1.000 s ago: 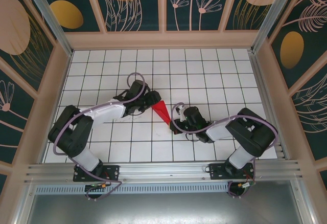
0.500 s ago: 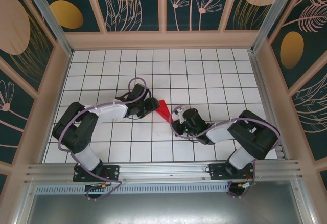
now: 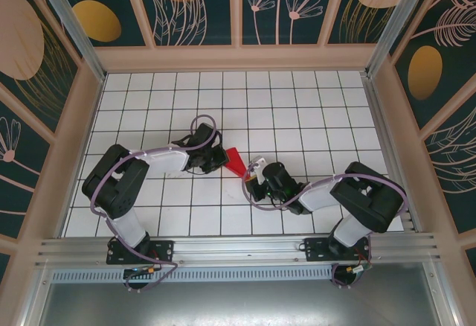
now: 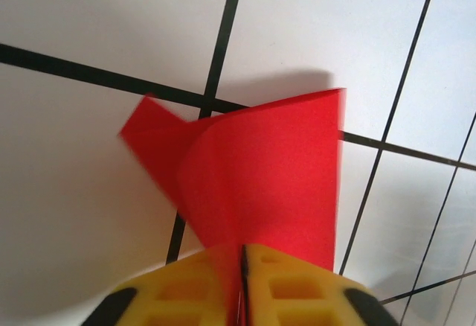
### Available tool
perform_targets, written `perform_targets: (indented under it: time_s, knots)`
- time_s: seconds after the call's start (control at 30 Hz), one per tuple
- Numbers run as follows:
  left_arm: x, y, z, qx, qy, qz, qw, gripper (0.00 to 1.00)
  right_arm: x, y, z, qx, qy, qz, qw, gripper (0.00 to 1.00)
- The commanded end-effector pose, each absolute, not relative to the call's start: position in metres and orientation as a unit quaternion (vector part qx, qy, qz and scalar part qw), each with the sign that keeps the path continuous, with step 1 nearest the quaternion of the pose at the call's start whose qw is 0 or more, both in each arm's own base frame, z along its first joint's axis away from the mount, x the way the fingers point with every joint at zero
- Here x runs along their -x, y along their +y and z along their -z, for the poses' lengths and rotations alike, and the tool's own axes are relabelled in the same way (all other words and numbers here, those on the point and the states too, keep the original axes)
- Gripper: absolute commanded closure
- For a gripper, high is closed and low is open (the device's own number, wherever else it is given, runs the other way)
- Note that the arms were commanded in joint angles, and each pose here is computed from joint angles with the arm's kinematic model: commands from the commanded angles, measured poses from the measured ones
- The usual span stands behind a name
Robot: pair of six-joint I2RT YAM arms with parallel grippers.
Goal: Fold a paper plane with a square sheet of paper (pick it up from the middle)
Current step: Fold the wing for the fifth time at the center of the table.
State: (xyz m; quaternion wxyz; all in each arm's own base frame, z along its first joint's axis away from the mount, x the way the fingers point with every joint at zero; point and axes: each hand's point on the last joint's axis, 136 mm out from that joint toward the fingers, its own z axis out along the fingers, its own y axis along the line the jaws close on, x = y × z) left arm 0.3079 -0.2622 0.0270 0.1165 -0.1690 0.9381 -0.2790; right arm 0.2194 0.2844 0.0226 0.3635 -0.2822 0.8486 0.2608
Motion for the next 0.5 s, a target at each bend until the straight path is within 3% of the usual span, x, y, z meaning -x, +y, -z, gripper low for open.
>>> perform_targets:
  time_s: [0.0,0.47]
  knots:
    - [-0.309,-0.261,-0.028,0.166,0.94,0.275,0.115,0.93,-0.221,0.29,-0.028,0.307,0.838,-0.245,0.379,0.85]
    - [-0.307,-0.267,-0.027,0.166,0.937,0.289,0.106,0.98,-0.231,0.3,-0.025,0.34,0.836,-0.179,0.391,0.83]
